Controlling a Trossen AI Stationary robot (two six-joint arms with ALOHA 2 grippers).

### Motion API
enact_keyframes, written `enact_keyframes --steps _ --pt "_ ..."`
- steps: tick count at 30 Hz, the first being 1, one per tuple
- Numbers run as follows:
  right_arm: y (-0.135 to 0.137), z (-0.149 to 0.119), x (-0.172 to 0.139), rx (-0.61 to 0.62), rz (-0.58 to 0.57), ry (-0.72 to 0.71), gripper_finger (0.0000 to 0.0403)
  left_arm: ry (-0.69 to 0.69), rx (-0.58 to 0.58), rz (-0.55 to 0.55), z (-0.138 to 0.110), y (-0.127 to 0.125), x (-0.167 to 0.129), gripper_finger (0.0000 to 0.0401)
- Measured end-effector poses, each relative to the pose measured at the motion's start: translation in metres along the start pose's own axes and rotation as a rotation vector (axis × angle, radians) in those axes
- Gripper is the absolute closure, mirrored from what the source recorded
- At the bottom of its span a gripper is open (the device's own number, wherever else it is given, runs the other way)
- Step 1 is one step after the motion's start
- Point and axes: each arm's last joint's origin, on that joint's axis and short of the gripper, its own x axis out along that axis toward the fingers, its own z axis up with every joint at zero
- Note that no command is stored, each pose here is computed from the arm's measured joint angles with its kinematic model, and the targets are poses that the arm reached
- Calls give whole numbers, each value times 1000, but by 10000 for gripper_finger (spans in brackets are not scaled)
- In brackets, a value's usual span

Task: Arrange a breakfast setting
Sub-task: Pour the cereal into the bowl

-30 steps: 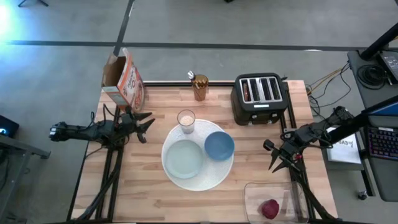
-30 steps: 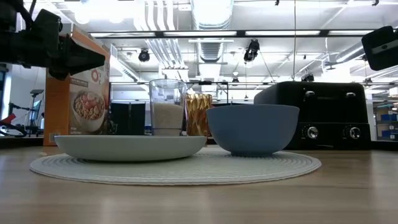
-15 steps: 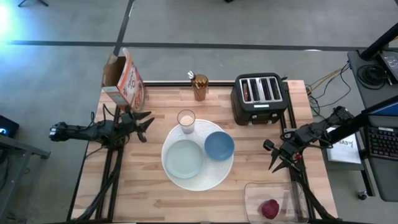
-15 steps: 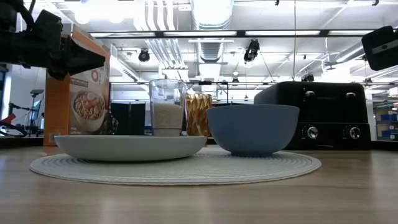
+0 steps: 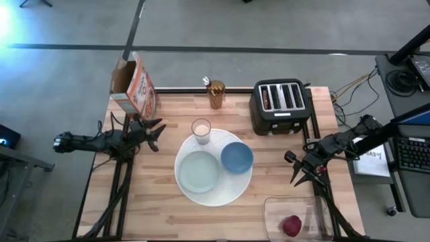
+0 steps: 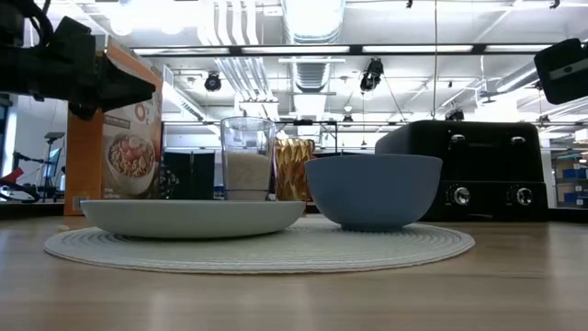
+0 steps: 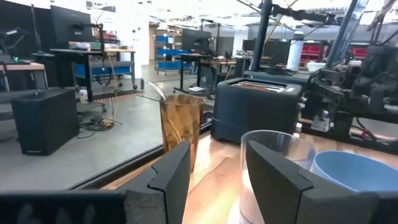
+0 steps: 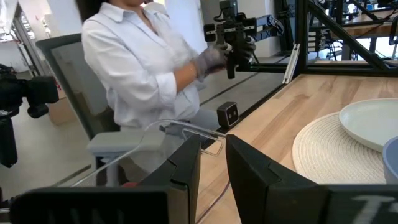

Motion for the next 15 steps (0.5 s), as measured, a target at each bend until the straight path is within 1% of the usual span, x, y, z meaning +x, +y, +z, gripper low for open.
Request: enact_keyframes --steps 6,10,13,15 --pt "0 0 0 0 0 0 335 -47 -28 -1 6 0 0 261" --pt "0 0 0 0 0 0 335 -33 -10 1 4 0 0 261" --pt "0 0 0 0 0 0 335 -18 -24 30 2 1 0 261" --pt "0 0 0 0 0 0 335 -7 -32 80 1 2 0 261"
